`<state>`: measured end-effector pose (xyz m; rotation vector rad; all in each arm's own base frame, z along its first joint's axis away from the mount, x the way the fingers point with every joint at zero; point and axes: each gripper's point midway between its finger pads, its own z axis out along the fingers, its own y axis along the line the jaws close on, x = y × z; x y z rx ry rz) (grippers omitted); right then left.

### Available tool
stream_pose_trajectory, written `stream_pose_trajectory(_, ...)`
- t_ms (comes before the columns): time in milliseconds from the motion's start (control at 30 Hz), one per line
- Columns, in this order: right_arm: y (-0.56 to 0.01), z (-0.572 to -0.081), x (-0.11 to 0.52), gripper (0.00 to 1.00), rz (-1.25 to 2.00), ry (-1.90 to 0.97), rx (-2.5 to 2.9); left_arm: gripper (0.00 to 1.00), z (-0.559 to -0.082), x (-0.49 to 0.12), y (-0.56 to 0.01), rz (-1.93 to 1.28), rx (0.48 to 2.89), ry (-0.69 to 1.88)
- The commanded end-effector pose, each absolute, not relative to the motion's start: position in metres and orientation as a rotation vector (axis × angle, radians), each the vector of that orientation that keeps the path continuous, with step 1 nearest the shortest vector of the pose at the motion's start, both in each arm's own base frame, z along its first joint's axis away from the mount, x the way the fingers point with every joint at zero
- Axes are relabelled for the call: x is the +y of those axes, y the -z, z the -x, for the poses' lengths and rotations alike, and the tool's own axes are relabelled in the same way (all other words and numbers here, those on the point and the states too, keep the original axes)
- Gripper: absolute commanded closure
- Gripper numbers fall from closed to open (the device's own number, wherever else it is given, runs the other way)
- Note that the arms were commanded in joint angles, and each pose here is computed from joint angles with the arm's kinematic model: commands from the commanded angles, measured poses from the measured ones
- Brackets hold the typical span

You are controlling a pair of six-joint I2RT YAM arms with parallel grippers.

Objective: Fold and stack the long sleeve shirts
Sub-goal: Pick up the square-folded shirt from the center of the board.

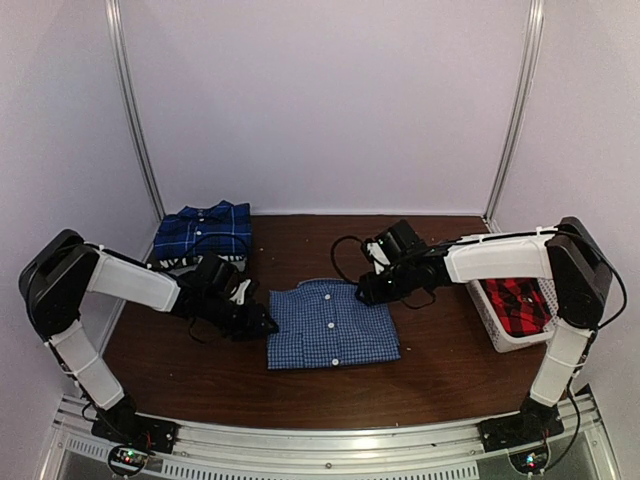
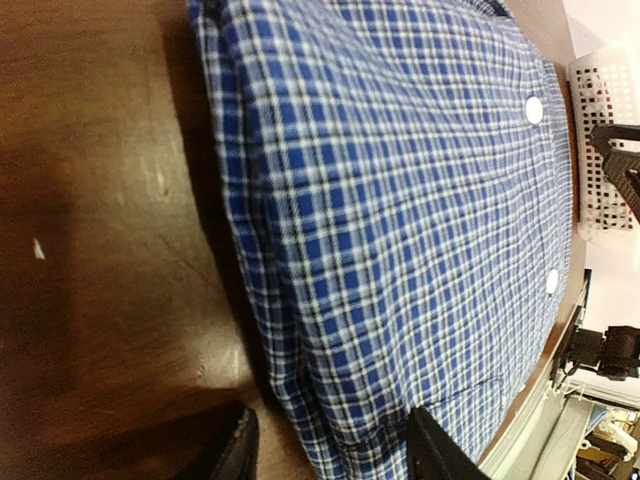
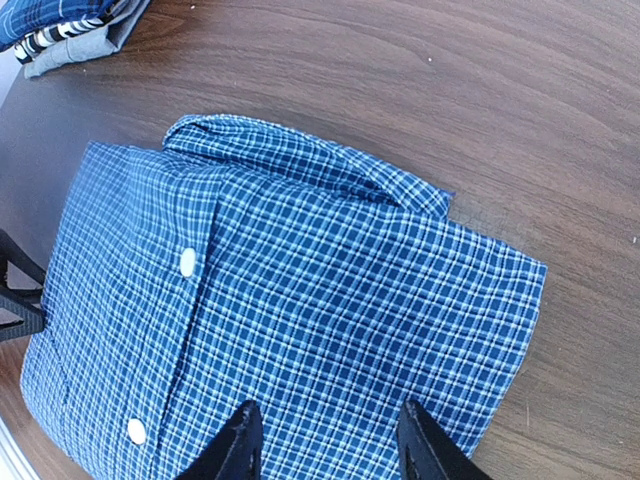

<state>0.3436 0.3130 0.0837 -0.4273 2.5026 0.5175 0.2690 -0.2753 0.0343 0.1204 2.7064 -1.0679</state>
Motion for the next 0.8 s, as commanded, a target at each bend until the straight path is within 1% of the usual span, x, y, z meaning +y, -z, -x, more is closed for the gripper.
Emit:
stream_pose_trajectory(0, -0.088, -0.341, 0.311, 0.52, 0.414, -0.516, 2.483, 0.50, -0.268, -0.284, -0.026, -0.130, 2.719, 1.057)
stream_pose_trajectory(200, -0.081, -0.338, 0.308, 0.52, 0.414, -0.503, 2.491, 0.55, -0.263, -0.289, -0.014, -0.140, 2.751, 1.018)
stream_pose_trajectory(333, -0.079, -0.337, 0.305, 0.52, 0.412, -0.495, 2.492, 0.62, -0.262, -0.295, -0.010, -0.137, 2.760, 1.004)
stream_pose_trajectory(400, -0.079, -0.337, 0.304, 0.52, 0.411, -0.491, 2.493, 0.70, -0.264, -0.299, -0.012, -0.130, 2.751, 1.017)
stream_pose_trajectory(433, -0.079, -0.337, 0.304, 0.52, 0.410, -0.489, 2.492, 0.77, -0.265, -0.301, -0.014, -0.124, 2.746, 1.028)
stream_pose_trajectory(567, -0.079, -0.336, 0.303, 0.52, 0.410, -0.487, 2.491, 0.99, -0.271, -0.304, -0.024, -0.112, 2.726, 1.032)
stream_pose_trajectory(767, -0.080, -0.334, 0.298, 0.53, 0.412, -0.472, 2.493, 1.00, -0.278, -0.300, -0.047, -0.139, 2.715, 0.970)
